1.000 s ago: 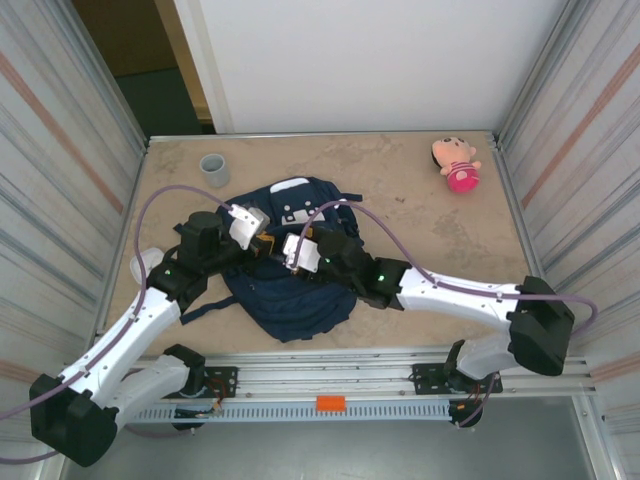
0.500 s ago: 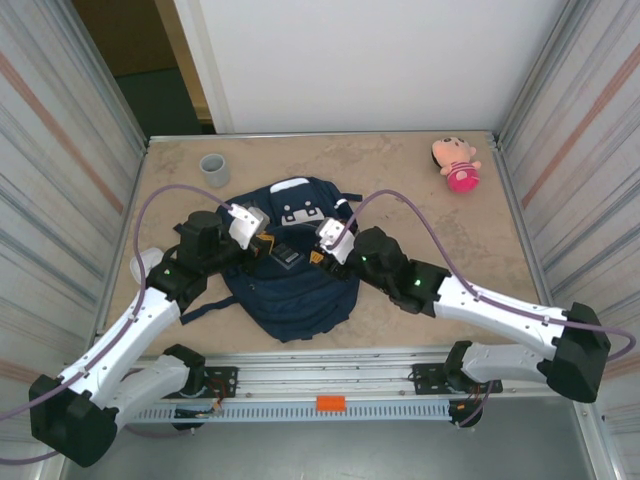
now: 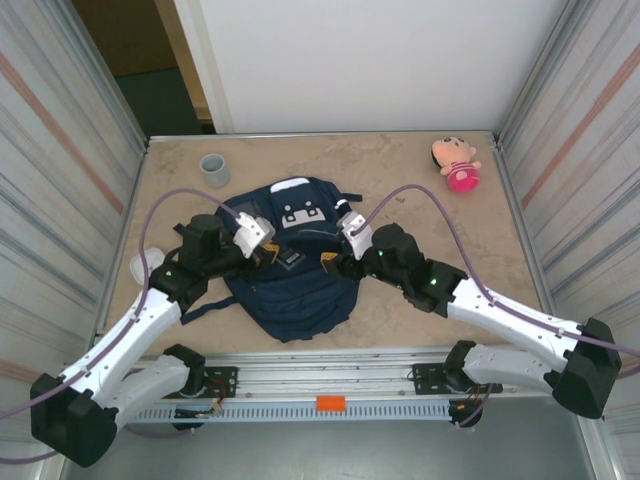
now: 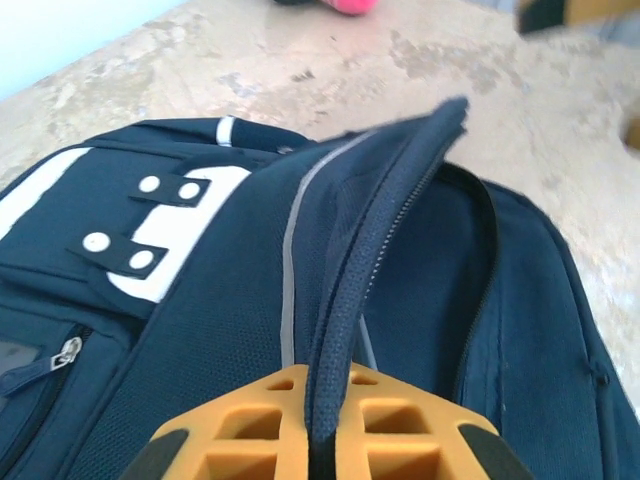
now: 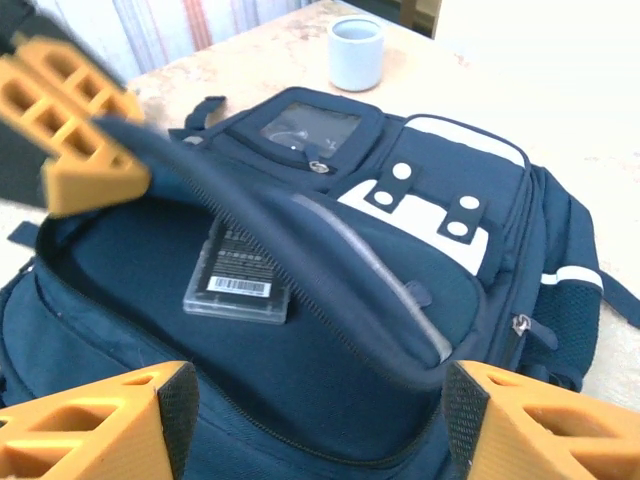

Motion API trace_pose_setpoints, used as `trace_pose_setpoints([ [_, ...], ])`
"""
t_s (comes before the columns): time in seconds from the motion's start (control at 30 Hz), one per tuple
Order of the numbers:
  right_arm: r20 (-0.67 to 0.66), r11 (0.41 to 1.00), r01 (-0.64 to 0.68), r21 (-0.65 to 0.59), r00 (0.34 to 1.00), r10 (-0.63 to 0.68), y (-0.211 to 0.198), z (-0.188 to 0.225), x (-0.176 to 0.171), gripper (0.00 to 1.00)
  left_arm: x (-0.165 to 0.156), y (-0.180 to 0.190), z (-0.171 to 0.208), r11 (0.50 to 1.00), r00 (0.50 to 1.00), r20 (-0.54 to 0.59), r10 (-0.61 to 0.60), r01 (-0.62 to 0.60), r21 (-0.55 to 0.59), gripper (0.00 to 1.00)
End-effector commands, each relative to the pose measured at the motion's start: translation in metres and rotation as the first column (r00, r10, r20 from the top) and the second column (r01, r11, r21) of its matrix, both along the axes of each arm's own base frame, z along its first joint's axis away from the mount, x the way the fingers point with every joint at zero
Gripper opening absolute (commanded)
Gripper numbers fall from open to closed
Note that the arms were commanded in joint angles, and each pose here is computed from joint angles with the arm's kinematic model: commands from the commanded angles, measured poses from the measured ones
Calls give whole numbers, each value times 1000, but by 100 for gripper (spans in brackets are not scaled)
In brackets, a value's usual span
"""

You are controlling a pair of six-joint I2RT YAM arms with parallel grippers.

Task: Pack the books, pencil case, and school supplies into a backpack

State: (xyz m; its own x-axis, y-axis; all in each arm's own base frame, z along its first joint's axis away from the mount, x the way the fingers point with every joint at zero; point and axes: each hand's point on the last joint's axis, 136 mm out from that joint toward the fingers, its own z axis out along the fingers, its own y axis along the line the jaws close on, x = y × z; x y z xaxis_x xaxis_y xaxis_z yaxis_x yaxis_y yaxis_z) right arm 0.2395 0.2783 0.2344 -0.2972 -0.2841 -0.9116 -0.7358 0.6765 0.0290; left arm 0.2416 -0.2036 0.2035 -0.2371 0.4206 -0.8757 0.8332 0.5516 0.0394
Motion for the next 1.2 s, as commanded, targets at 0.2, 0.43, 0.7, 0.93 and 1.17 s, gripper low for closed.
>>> trace_pose_setpoints([
  [0.2,-32,997,-47,64,998,49,-7,16,-3,63,-40,-30,-52,901,951,6,-308,290,323,13],
  [0.43,-4,998,-69,17,998,69,-12,11,-8,63,-33,-36,-30,951,972,27,-235,224,216,43],
  [0.7,-35,955,-218,-201,976,216,13,-17,-23,62,-20,5,16,993,998,7,65,-64,-95,65],
  [0.93,-57,877,-314,-365,947,316,50,-48,-27,62,-1,80,14,856,876,-100,471,-482,-189,68],
  [1.17,-54,835,-340,-433,934,352,72,-75,-18,62,2,104,-4,787,802,-171,573,-596,-162,69],
])
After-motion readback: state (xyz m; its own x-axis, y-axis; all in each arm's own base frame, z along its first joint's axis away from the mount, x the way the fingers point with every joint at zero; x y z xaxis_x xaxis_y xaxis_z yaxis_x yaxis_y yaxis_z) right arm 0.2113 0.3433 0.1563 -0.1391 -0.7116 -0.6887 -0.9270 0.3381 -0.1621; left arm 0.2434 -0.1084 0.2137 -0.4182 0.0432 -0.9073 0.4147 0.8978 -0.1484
